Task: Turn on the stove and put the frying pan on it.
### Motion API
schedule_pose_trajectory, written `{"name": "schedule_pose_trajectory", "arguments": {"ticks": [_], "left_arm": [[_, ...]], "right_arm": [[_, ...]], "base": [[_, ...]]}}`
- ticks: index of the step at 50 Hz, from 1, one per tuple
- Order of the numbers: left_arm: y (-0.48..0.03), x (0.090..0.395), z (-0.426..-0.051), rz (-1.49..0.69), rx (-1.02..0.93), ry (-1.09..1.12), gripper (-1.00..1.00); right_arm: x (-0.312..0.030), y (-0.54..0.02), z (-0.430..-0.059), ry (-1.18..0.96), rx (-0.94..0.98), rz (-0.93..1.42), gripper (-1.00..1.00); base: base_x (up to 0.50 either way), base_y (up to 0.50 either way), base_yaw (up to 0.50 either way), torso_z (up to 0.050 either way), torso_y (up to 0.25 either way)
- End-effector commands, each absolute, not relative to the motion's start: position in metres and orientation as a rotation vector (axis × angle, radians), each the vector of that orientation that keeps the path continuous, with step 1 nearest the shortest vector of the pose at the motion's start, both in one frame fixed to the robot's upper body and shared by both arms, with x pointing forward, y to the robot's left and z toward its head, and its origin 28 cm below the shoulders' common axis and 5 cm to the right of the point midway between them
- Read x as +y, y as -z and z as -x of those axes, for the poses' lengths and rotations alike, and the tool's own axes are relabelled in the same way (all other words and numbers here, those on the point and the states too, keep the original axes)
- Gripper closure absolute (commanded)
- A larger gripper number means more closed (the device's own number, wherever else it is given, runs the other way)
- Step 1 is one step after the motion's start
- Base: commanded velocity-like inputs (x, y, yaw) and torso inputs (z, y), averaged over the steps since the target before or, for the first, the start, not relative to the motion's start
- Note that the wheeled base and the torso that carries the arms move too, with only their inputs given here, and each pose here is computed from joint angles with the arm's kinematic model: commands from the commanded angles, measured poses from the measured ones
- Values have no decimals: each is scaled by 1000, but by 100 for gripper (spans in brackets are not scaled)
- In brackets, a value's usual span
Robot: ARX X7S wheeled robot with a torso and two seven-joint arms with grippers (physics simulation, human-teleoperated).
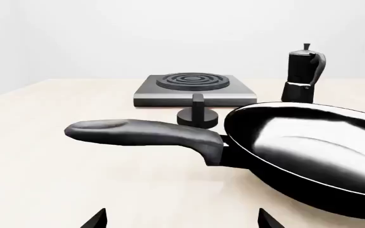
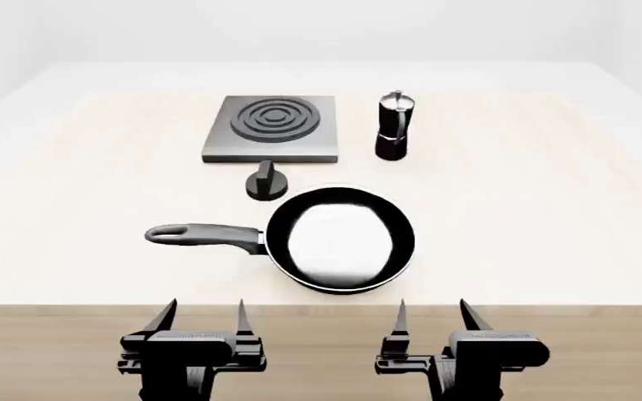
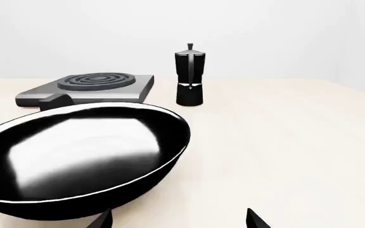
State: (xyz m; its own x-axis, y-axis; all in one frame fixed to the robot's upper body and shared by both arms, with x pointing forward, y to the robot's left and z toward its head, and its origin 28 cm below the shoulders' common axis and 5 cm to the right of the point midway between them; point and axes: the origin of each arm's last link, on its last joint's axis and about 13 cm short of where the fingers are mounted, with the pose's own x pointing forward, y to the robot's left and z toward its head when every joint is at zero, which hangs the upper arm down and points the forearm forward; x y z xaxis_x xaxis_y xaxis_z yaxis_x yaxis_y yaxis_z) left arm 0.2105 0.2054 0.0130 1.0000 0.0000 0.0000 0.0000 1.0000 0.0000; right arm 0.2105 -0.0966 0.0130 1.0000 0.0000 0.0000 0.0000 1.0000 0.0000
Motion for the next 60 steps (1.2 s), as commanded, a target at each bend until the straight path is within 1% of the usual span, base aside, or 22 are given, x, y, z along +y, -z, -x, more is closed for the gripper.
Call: {"name": "schedule_pose_trajectory", "arguments": {"ticks": [1, 10, 11, 12, 13, 14, 15, 16, 25, 29, 30, 31, 32, 33, 37, 38, 40, 42, 52, 55, 56, 60], "left_arm": [[-13, 205, -211, -2, 4, -1, -100], [-12, 204, -210, -15, 10, 16, -100], [29, 127, -211, -493, -434, 138, -100], [20, 99, -188, -267, -180, 65, -100], [14, 122, -185, -150, 0, 16, -100], [-10, 148, -201, -36, -2, 0, -100], [-9, 181, -208, -47, 4, 0, -100], [-9, 203, -211, -57, 13, 4, -100], [-10, 203, -212, -70, 35, 0, -100], [-76, 201, -233, -107, -2, -27, -100], [-117, 199, -241, -108, -88, -19, -100], [-127, 198, -241, -115, -62, -5, -100], [-152, 197, -239, -117, -106, 17, -100], [-159, 196, -236, -117, -120, 28, -100], [-149, 199, -229, -89, -126, 27, -100], [-143, 198, -233, -148, -95, 15, -100], [-146, 198, -233, -83, -122, 21, -100], [-142, 198, -235, -129, -115, 14, -100], [-141, 200, -237, -111, -115, 4, -100], [-142, 200, -236, -111, -116, 5, -100], [-143, 201, -236, -109, -117, 5, -100], [-144, 203, -237, -101, -122, -9, -100]], "right_arm": [[-97, -13, -211, 17, -1, 17, -100], [-97, -14, -210, 8, -9, 31, -100], [-56, 38, -202, -9, -21, -27, -100], [-29, 31, -185, -89, 27, -55, -100], [-58, 10, -200, -108, 10, -3, -100], [-89, -12, -208, -34, 8, -5, -100], [-96, -15, -209, -3, 15, -11, -100], [-96, -15, -209, -3, 16, -10, -100], [-97, -20, -211, -16, 39, -33, -100], [-100, -71, -230, -17, 17, -16, -100], [-102, -102, -237, 29, -31, 6, -100], [-102, -114, -238, 15, -44, -5, -100], [-102, -136, -236, 17, -89, 6, -100], [-103, -145, -234, 20, -101, 15, -100], [-105, -144, -226, 25, -123, -1, -100], [-105, -142, -228, 41, -118, 38, -100], [-107, -145, -227, 48, -136, -21, -100], [-108, -145, -227, 43, -132, -3, -100], [-110, -143, -230, 50, -116, -26, -100], [-121, -145, -234, 198, -124, -53, -100], [-133, -148, -236, 311, -124, -68, -100], [-158, -153, -233, 491, -141, -80, -100]], "base": [[0, 0, 0, 0, 0], [0, 0, 0, 0, 0], [0, 0, 0, 0, 0], [0, 0, 0, 0, 0], [0, 0, 0, 0, 0], [0, 0, 0, 0, 0], [0, 0, 0, 0, 0], [0, 0, 0, 0, 0], [0, 0, 0, 0, 0], [0, 0, 0, 0, 0], [0, 0, 0, 0, 0], [0, 0, 0, 0, 0], [0, 0, 0, 0, 0], [0, 0, 0, 0, 0], [0, 0, 0, 0, 0], [0, 0, 0, 0, 0], [0, 0, 0, 0, 0], [0, 0, 0, 0, 0], [0, -42, 0, 0, 0], [0, -500, 0, 0, 0], [0, 0, 0, 0, 0], [0, 0, 0, 0, 0]]}}
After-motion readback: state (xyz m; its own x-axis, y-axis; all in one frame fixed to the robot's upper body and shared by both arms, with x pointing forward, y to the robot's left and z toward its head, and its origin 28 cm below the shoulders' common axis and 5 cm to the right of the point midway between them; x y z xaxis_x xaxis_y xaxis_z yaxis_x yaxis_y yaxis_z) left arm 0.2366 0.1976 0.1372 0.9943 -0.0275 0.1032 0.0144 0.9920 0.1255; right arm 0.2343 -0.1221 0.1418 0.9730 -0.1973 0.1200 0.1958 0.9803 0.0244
